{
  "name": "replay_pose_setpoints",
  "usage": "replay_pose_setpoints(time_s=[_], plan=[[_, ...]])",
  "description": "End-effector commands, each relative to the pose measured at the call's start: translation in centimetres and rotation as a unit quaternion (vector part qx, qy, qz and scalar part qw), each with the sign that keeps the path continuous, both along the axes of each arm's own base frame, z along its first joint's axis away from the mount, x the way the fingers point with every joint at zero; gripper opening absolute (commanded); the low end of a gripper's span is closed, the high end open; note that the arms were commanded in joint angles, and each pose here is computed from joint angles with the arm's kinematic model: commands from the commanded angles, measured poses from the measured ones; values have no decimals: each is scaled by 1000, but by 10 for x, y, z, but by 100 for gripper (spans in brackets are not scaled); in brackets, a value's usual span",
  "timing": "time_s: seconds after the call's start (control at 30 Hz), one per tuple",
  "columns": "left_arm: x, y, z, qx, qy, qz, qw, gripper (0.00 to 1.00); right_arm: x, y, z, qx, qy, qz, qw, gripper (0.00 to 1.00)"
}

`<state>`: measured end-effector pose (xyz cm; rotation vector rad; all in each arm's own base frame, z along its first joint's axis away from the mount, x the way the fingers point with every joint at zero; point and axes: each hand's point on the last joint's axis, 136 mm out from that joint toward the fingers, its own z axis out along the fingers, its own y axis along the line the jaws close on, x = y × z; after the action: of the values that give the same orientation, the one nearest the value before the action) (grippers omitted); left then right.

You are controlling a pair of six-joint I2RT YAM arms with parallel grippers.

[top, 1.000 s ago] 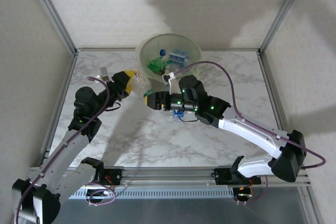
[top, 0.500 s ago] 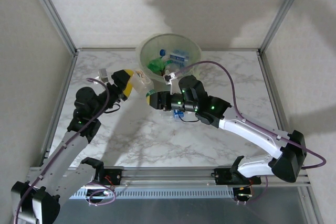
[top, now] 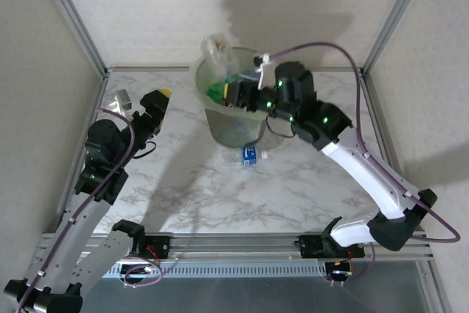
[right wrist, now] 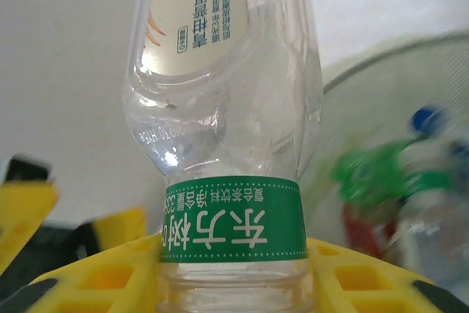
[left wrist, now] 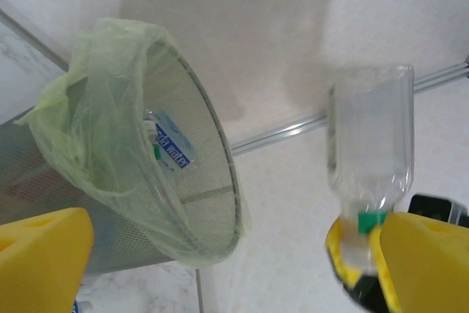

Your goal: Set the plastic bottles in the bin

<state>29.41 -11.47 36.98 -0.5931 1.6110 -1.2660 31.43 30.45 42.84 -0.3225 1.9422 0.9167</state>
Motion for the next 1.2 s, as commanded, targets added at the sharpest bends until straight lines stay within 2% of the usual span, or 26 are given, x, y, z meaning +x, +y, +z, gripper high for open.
replay_pose_setpoints(time_s=[0.0,0.17,0.3,0.47,0.97,1.1,1.17], plan=[[5,10,-30,11,38,29,999,100,40,-21,-36,-98,19,-30,995,40],[4,17,-40,22,41,48,998,100,84,-33,-63,-156,31,-61,985,40],[6,17,-42,38,47,49,997,100,100,-39,-86,-186,48,-74,979,38],[7,17,-44,54,47,46,996,99,98,-40,-99,-198,54,-68,976,38],[11,18,-51,54,59,52,995,99,75,-35,-103,-193,58,-41,979,41],[12,19,-51,56,62,54,995,99,70,-27,-103,-193,60,-33,979,44],[12,19,-52,56,63,55,995,99,69,-25,-103,-194,60,-34,979,53]])
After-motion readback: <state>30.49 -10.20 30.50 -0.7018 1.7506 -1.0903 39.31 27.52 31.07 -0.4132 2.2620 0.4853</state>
